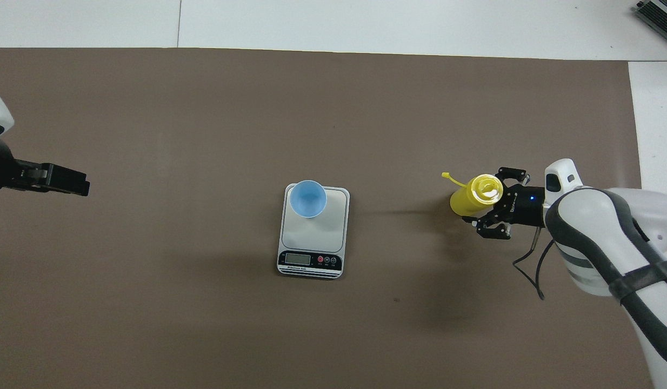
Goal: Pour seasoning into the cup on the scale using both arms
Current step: 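Reach the right gripper to the yellow squeeze bottle and grasp it, then lift the yellow bottle and tilt its nozzle toward the cup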
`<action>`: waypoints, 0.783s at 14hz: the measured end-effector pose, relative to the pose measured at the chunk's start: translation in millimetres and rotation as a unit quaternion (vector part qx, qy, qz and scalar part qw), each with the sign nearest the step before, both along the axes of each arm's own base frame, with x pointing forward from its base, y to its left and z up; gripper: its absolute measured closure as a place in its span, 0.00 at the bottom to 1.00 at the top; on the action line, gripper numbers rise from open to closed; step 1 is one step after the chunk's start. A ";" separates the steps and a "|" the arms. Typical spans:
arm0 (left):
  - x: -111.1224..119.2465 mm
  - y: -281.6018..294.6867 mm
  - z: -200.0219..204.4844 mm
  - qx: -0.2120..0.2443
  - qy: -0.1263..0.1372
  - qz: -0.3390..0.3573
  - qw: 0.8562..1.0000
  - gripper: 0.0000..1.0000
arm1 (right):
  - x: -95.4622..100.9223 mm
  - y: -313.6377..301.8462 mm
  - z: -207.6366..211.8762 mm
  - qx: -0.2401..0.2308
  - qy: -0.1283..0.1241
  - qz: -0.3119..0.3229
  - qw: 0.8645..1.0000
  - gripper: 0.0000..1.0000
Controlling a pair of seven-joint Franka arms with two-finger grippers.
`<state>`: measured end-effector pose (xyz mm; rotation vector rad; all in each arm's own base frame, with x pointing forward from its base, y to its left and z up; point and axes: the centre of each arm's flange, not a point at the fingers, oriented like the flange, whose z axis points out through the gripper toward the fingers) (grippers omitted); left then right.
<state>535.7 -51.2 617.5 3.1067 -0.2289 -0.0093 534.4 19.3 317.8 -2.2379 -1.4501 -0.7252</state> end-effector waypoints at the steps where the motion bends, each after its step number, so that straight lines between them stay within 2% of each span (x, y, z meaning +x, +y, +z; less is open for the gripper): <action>1: 0.0 0.0 0.0 0.000 0.000 0.000 1.000 0.00 | 4.2 11.8 5.6 -0.007 -0.013 0.006 1.000 0.36; 3: 0.0 0.0 0.0 0.000 0.000 0.000 1.000 0.00 | 10.0 44.9 16.7 -0.018 -0.026 0.019 0.999 0.36; 6: 0.0 0.0 0.0 0.000 0.000 0.000 1.000 0.00 | 17.5 77.3 34.3 -0.077 -0.015 0.044 0.996 0.37; 8: 0.0 0.0 0.0 0.000 0.000 0.000 1.000 0.00 | 23.4 92.2 48.1 -0.124 -0.009 0.050 0.991 0.44; 11: 0.0 0.0 0.0 0.000 0.000 0.000 1.000 0.00 | 22.8 130.3 62.7 -0.179 -0.005 0.064 0.982 0.44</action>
